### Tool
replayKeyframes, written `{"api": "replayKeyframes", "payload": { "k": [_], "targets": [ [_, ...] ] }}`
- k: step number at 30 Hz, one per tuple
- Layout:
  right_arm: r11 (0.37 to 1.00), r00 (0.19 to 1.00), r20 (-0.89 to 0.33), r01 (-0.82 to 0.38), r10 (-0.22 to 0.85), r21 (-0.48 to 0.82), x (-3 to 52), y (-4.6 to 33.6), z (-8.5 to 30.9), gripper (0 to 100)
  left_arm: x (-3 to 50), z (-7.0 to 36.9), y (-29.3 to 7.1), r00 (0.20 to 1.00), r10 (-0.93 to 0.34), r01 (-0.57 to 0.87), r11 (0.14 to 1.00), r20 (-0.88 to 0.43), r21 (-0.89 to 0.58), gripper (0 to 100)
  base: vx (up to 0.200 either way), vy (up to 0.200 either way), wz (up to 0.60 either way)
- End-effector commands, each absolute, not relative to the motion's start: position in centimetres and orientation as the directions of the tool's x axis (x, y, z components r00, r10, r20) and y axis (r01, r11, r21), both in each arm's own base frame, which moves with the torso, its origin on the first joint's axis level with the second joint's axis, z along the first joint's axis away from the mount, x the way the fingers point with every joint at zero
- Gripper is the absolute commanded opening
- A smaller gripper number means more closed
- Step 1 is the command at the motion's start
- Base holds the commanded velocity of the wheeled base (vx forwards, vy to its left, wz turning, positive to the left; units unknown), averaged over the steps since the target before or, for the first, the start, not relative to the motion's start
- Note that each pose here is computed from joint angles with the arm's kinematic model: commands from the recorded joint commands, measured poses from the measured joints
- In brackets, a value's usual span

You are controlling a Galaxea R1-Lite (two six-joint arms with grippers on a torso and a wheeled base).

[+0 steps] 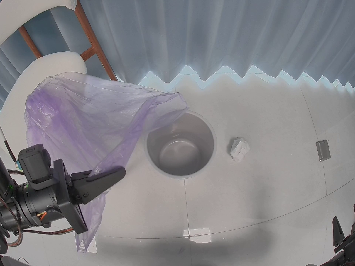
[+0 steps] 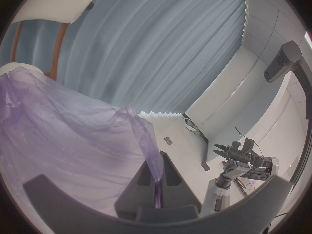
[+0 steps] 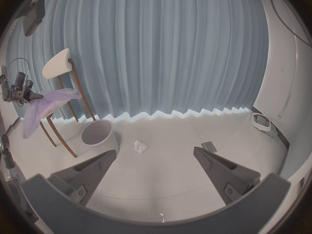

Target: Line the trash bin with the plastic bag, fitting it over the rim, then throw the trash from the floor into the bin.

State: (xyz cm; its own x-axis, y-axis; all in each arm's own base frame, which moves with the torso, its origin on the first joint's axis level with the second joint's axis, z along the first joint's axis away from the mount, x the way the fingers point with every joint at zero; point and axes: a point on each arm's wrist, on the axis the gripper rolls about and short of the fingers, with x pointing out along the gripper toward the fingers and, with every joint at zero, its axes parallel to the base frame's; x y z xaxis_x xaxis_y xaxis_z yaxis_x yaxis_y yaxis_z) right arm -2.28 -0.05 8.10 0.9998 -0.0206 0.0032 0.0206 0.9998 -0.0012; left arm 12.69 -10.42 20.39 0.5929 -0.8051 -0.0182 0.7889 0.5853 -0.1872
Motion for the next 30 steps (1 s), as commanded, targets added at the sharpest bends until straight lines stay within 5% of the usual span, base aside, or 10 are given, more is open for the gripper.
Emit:
{"api": "replayKeyframes", "payload": {
  "k": [1, 9, 30],
  "targets": [
    [1.0, 1.0, 0.003, 0.02, -0.02, -0.001, -2.3, -0.1, 7.6, 100, 13.4, 19.6, -11.2, 0.547, -0.834, 0.811, 0.548, -0.064, -0.204, 0, 0.0, 0.0, 0.0],
    [1.0, 1.0, 0.003, 0.02, -0.02, -0.001, -2.3, -0.1, 7.6, 100, 15.0, 19.8, -12.3, 0.544, -0.836, 0.811, 0.547, -0.074, -0.207, 0, 0.0, 0.0, 0.0],
    [1.0, 1.0, 0.003, 0.02, -0.02, -0.001, -2.3, -0.1, 7.6, 100, 17.5, 20.0, -16.0, 0.32, -0.946, 0.939, 0.311, 0.043, -0.146, 0, 0.0, 0.0, 0.0]
  ]
}}
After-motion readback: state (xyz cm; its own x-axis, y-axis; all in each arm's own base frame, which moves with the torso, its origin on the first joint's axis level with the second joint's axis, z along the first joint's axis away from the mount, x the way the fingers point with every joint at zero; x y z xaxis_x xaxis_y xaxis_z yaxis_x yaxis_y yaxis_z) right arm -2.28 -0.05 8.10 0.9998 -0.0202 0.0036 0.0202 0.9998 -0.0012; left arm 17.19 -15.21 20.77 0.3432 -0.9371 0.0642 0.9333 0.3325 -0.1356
